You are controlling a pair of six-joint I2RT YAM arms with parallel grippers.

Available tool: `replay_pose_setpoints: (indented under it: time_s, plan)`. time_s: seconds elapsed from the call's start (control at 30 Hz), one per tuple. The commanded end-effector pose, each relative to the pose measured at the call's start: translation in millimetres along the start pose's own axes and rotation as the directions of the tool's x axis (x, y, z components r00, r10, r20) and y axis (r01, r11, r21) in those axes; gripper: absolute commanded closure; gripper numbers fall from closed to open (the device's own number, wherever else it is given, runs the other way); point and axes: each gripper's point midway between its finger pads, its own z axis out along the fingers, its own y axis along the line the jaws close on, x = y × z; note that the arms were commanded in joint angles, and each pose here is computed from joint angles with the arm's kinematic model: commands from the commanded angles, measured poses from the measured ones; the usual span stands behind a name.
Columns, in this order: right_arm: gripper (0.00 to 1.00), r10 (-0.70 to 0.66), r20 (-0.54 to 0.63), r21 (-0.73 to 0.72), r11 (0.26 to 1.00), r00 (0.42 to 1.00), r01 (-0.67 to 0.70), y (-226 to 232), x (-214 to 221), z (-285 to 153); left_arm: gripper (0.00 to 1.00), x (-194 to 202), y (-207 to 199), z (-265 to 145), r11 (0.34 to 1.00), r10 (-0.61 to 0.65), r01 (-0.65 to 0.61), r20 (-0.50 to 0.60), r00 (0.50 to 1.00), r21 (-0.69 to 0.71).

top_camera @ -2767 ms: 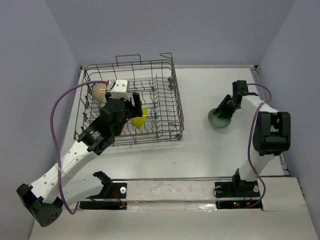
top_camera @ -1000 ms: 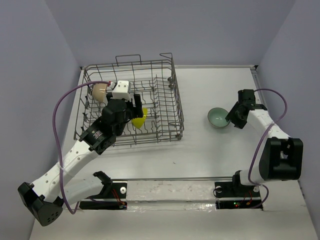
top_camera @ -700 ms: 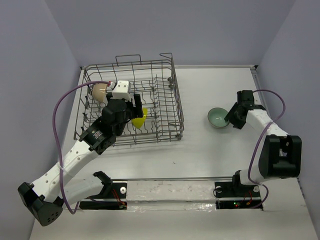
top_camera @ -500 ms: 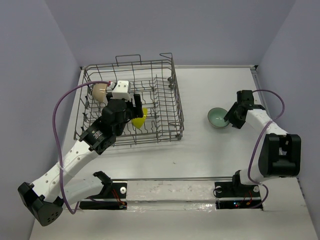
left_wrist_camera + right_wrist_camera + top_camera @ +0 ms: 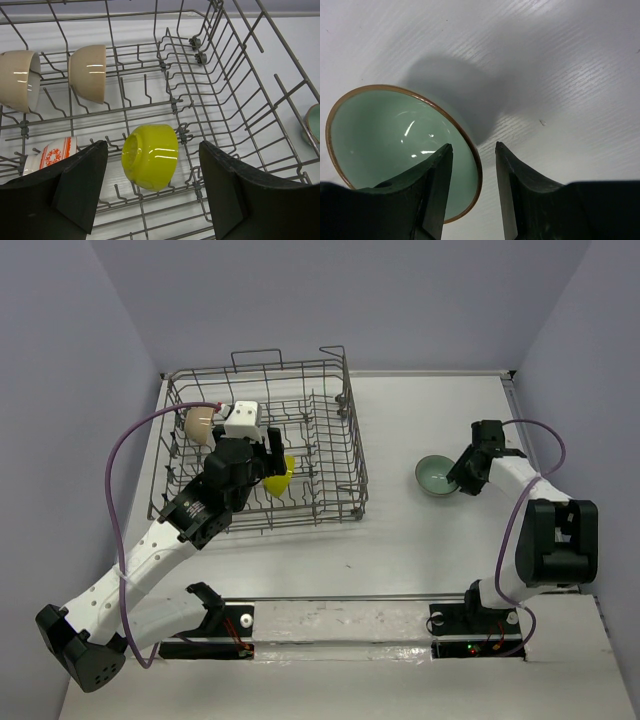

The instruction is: Load the bowls into the dish rack

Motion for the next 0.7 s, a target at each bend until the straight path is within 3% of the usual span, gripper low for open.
replay_pose_setpoints:
  time_s: [0.0, 0.67]
  plan:
    - [0.55, 0.013, 0.023, -0.023, 1.0, 1.0, -0.013, 5, -4, 6, 0.18, -5, 0, 2, 1.0, -0.021, 0.021, 0.033, 0.999, -0.004]
    - [0.58, 0.002, 0.081, -0.002, 1.0, 0.997, -0.002, 11, -29, 9, 0.17, -1, 2, 5, 1.0, -0.015, 0.015, 0.024, 1.0, -0.016]
